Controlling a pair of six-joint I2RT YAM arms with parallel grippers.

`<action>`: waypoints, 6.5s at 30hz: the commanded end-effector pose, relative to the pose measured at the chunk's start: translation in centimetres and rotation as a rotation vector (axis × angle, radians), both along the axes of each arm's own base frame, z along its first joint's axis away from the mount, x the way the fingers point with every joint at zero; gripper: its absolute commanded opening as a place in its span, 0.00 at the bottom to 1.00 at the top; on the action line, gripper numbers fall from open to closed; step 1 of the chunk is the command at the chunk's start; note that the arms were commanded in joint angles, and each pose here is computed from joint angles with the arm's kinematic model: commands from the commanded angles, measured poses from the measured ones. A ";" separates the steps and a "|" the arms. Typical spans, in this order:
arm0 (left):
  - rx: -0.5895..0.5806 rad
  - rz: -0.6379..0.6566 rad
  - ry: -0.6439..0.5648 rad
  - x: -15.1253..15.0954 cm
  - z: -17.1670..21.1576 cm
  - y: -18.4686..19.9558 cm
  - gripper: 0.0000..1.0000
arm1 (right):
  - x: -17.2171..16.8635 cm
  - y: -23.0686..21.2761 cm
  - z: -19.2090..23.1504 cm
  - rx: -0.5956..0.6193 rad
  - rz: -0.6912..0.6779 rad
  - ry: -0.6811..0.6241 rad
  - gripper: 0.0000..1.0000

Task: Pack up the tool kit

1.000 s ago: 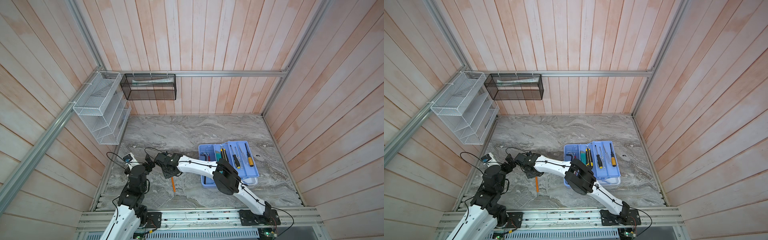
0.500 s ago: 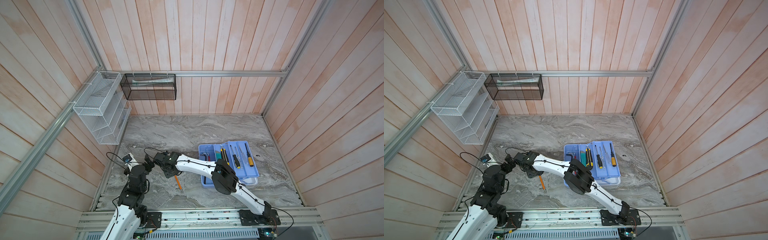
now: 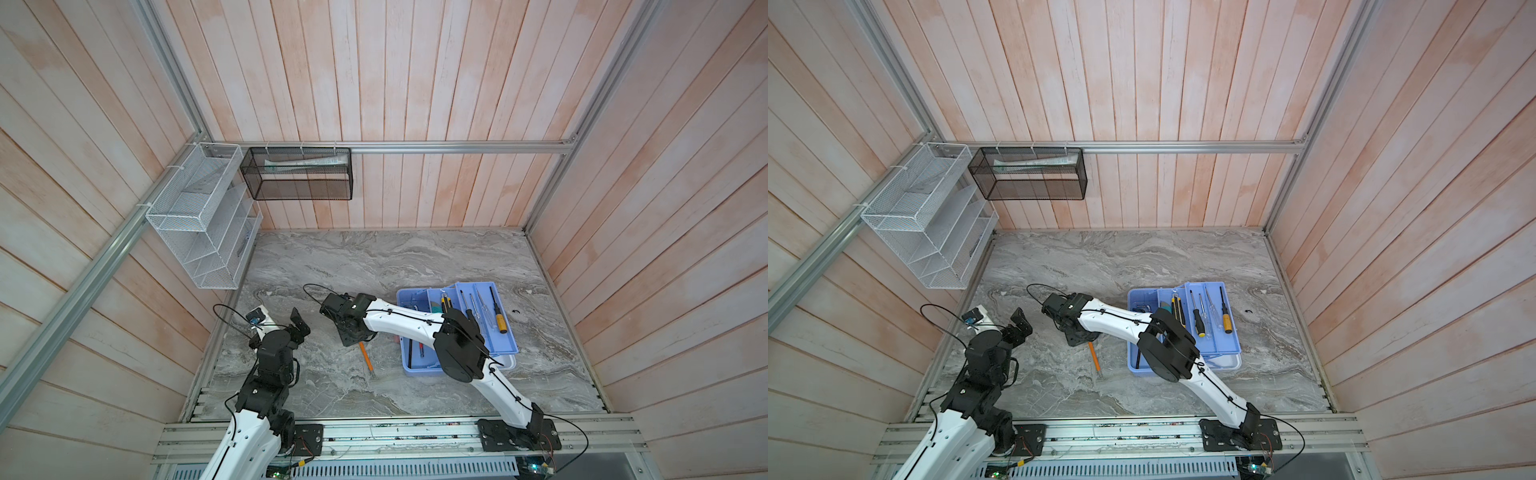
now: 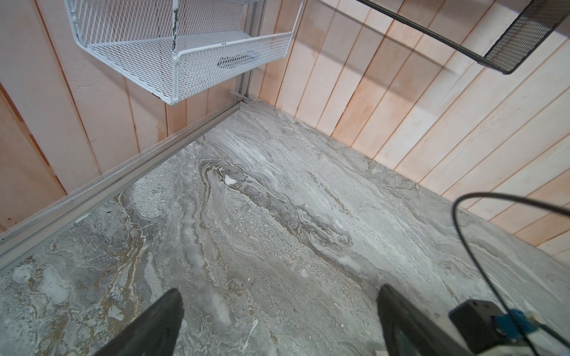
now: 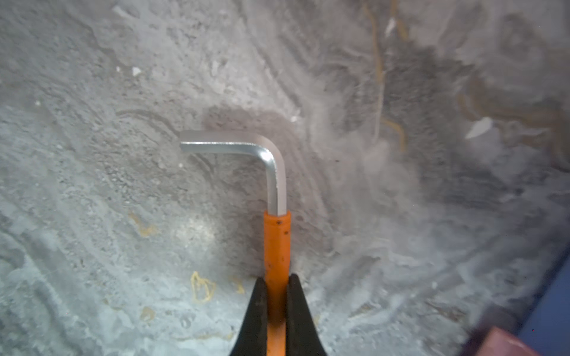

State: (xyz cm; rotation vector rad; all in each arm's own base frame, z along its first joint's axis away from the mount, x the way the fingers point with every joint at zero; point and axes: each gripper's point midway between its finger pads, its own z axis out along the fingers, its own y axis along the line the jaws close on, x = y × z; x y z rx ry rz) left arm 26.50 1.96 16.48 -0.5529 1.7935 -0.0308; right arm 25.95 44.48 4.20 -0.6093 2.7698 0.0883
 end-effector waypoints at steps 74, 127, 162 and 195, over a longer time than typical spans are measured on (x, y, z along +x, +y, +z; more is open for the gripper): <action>0.012 -0.092 -0.009 0.8 0.1 -1.5 1.00 | 6.9 -20.6 0.6 -0.347 -0.423 -0.222 0.12; 0.181 -0.782 0.720 4.1 -10.9 -28.3 1.00 | 0.8 -31.2 17.6 0.394 -0.527 -0.502 0.32; 0.072 -0.538 0.558 6.1 -4.9 -16.2 0.93 | 2.5 -36.3 7.9 0.564 -0.645 -0.257 0.17; -0.168 -0.822 0.464 4.3 -8.9 -19.1 0.00 | 2.7 -29.6 1.7 0.777 -0.371 0.016 0.00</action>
